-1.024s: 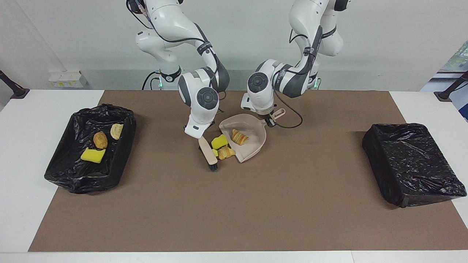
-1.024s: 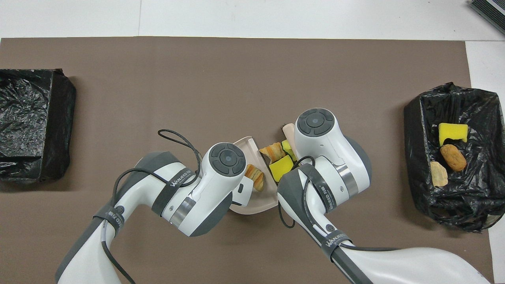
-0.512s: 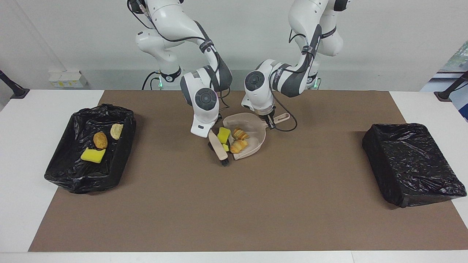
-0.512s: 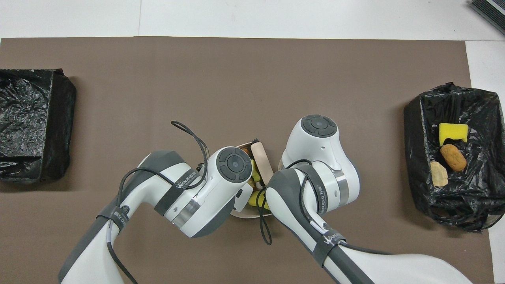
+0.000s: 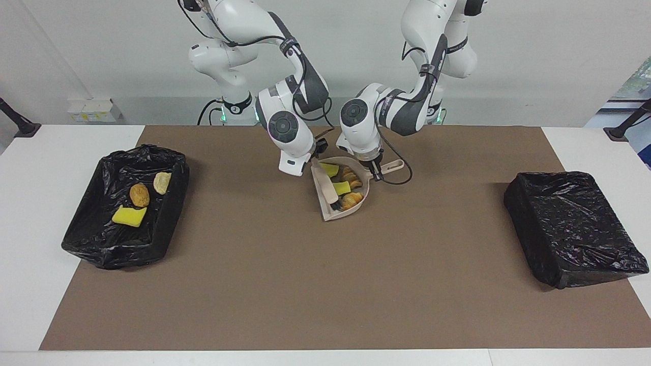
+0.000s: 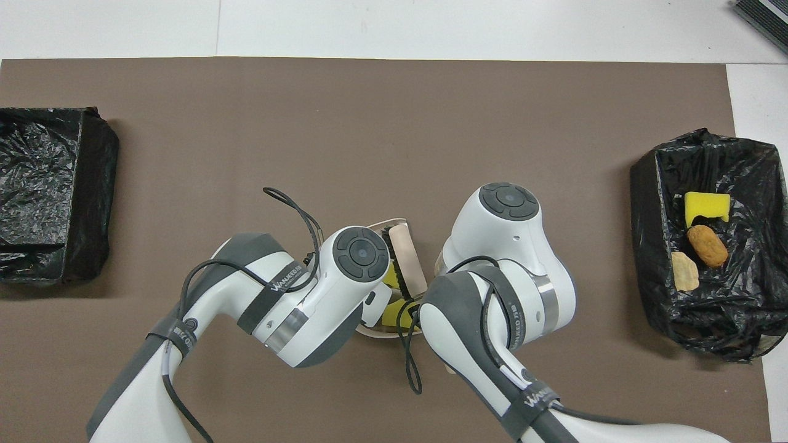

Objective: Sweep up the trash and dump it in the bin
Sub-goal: 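Carry the loaded dustpan toward the bin nearest the left arm, then tip the dustpan over the bin with the left gripper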

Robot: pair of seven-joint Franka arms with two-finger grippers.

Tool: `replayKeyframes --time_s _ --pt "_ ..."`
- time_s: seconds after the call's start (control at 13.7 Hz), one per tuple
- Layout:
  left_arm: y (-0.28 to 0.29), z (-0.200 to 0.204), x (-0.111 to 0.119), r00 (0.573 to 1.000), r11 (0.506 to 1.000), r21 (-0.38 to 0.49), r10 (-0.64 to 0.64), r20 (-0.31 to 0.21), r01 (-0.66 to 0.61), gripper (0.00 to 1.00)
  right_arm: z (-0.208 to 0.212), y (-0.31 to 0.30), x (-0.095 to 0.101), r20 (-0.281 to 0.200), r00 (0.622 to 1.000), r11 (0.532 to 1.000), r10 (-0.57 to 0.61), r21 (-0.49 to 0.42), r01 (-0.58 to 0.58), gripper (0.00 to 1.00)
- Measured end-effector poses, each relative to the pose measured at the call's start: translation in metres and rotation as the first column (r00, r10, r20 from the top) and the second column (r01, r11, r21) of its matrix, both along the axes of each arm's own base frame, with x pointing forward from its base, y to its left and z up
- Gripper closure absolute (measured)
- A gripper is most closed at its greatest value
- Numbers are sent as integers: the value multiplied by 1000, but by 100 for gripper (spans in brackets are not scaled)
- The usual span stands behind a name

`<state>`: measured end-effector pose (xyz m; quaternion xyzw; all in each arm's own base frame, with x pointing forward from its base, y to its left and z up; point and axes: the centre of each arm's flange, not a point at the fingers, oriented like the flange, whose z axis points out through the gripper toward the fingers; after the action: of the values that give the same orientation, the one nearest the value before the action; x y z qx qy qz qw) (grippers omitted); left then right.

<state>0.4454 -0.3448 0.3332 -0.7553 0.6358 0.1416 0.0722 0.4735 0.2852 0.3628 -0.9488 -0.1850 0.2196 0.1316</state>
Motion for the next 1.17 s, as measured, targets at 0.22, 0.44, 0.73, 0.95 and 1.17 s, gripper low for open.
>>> replayKeyframes --time_s 0.22,0.44,0.73,0.95,1.17 --pt "18 2 20 1000 999 -37 -21 16 22 68 21 -35 11 13 999 999 -33 -22 34 74" --pt "25 9 26 999 998 -53 -42 23 43 68 31 -69 26 39 997 996 -68 -53 70 74" --pt "82 60 43 998 994 -93 -45 53 50 68 32 -118 42 41 990 987 -133 -88 136 74" --pt "163 101 59 998 994 -110 -2 61 8 68 31 -118 40 51 987 976 -151 -149 157 74" --pt "258 136 81 994 990 -137 35 101 -21 68 34 -73 20 56 986 965 -158 -201 166 74"
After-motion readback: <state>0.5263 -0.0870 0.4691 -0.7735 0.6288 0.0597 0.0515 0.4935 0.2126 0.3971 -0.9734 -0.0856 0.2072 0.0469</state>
